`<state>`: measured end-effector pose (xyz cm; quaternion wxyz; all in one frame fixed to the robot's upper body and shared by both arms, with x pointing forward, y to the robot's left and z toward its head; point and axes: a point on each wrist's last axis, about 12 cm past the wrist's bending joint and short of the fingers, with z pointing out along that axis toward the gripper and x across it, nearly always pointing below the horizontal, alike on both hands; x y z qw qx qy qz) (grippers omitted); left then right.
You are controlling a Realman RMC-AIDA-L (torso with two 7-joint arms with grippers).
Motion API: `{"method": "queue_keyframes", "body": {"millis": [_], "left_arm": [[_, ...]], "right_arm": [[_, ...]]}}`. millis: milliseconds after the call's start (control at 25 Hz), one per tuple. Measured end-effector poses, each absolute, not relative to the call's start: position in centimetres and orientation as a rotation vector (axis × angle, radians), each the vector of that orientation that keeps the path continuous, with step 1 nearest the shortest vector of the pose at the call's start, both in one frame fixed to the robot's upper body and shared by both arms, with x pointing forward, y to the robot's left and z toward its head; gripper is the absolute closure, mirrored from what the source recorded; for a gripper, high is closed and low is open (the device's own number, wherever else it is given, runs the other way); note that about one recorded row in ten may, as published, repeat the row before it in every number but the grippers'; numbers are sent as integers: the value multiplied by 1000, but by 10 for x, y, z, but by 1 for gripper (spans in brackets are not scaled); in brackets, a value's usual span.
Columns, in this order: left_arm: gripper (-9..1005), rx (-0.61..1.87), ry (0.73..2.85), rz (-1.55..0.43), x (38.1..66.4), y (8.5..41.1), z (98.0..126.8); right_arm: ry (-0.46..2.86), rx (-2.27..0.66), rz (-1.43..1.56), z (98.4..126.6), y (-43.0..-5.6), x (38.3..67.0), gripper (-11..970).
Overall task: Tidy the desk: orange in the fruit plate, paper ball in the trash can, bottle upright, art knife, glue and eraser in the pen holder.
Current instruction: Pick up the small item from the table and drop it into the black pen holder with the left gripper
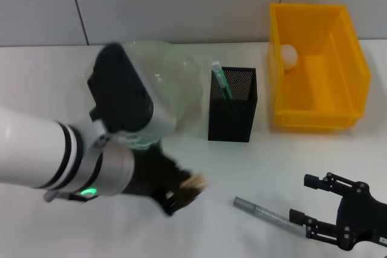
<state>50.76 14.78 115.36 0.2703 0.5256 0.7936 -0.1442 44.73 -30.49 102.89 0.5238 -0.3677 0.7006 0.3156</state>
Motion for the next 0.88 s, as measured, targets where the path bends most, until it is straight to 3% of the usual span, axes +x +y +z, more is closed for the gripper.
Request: {"method": "queue_keyframes", "body": {"millis": [40,400,640,880], "left_arm": [[731,1385,2057,-442,504,141,1169],[728,1180,1737,-506,526,115,1200],[726,1098,1694,-435,558,102,1186],[724,1109,1703,-401,571,90,1169]], "right_arm": [[1680,-873,758,1029,-306,448,206],[1678,-866,772,1032,-306,449,213],[1686,-857,781,1033,-307,450,219],[1683,-859,783,1034,-306,452,224]]}}
